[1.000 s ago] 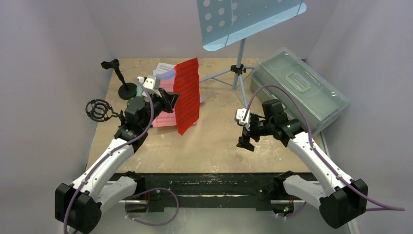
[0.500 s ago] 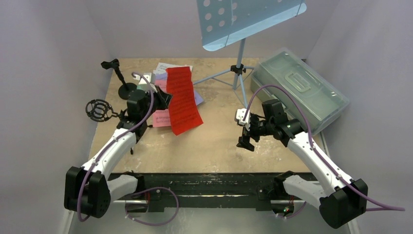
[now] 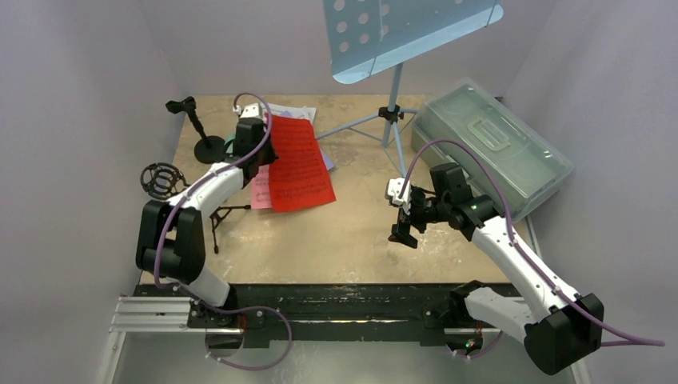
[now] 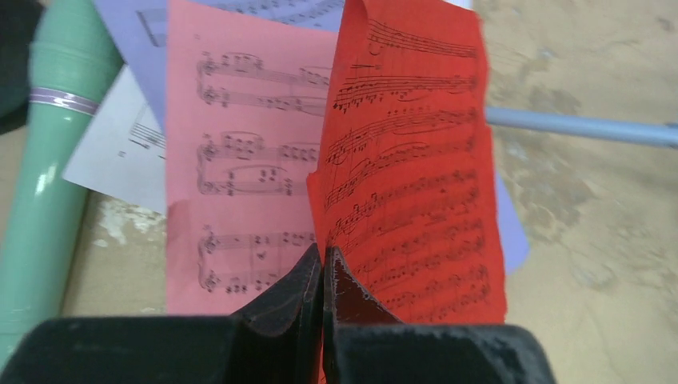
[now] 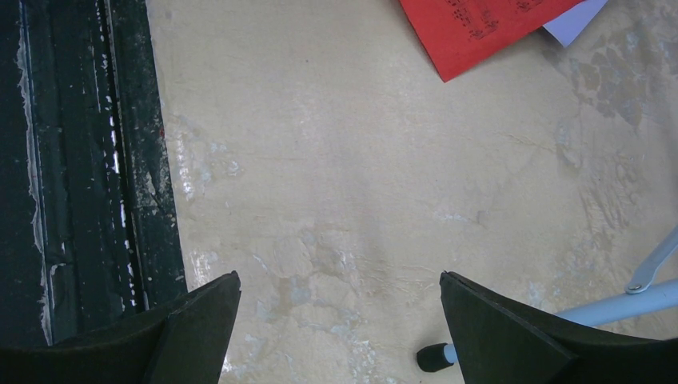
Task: Pack up the instrument practice props
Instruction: Place the sheet music at the center of the board, then adjust the music stand at the center of the board.
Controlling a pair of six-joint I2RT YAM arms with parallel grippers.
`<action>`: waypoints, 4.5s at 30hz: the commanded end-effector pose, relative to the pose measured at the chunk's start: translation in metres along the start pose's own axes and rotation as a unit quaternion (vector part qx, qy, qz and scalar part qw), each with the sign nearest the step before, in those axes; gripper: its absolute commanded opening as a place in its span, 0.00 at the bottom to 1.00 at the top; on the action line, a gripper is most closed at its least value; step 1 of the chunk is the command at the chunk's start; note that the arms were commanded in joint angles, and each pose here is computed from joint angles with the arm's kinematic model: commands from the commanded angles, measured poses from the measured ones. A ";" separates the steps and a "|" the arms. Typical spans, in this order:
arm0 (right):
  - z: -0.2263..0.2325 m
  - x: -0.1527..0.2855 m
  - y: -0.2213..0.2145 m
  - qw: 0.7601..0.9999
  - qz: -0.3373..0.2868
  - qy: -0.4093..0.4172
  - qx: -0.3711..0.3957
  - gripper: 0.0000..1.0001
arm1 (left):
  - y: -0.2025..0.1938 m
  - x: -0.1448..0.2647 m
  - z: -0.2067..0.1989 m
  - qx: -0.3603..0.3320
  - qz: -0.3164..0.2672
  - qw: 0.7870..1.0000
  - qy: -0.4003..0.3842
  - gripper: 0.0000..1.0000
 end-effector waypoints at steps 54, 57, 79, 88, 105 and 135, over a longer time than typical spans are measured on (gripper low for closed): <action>-0.081 0.110 0.106 0.950 -0.182 -0.240 -0.081 0.99 | -0.008 0.225 -0.088 0.008 -0.178 0.889 -0.421 0.99; -0.093 0.100 0.115 0.944 -0.212 -0.231 -0.105 0.99 | -0.010 0.219 -0.101 0.036 -0.179 0.883 -0.433 0.99; -0.141 0.138 0.065 0.857 -0.322 -0.273 -0.296 0.99 | -0.054 0.042 -0.319 0.086 -0.056 0.957 -0.270 0.78; -0.138 0.140 0.065 0.856 -0.324 -0.263 -0.304 0.99 | -0.041 0.020 -0.352 0.081 -0.093 0.964 -0.234 0.66; -0.133 0.138 0.066 0.861 -0.327 -0.250 -0.300 0.98 | -0.031 -0.015 -0.298 -0.035 -0.109 0.993 -0.012 0.00; -0.130 0.132 0.062 0.867 -0.321 -0.239 -0.298 0.99 | -0.041 0.023 -0.221 -0.163 -0.059 0.984 -0.029 0.00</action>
Point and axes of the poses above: each gripper's point midway between its finger pads, its own x axis back along the fingers, its own z axis along the line the jaws close on, y = z × x, the point moved 1 cm from there along x, back along the fingers, and after that the axes turned 9 degrees about -x, right-handed, at the moved point
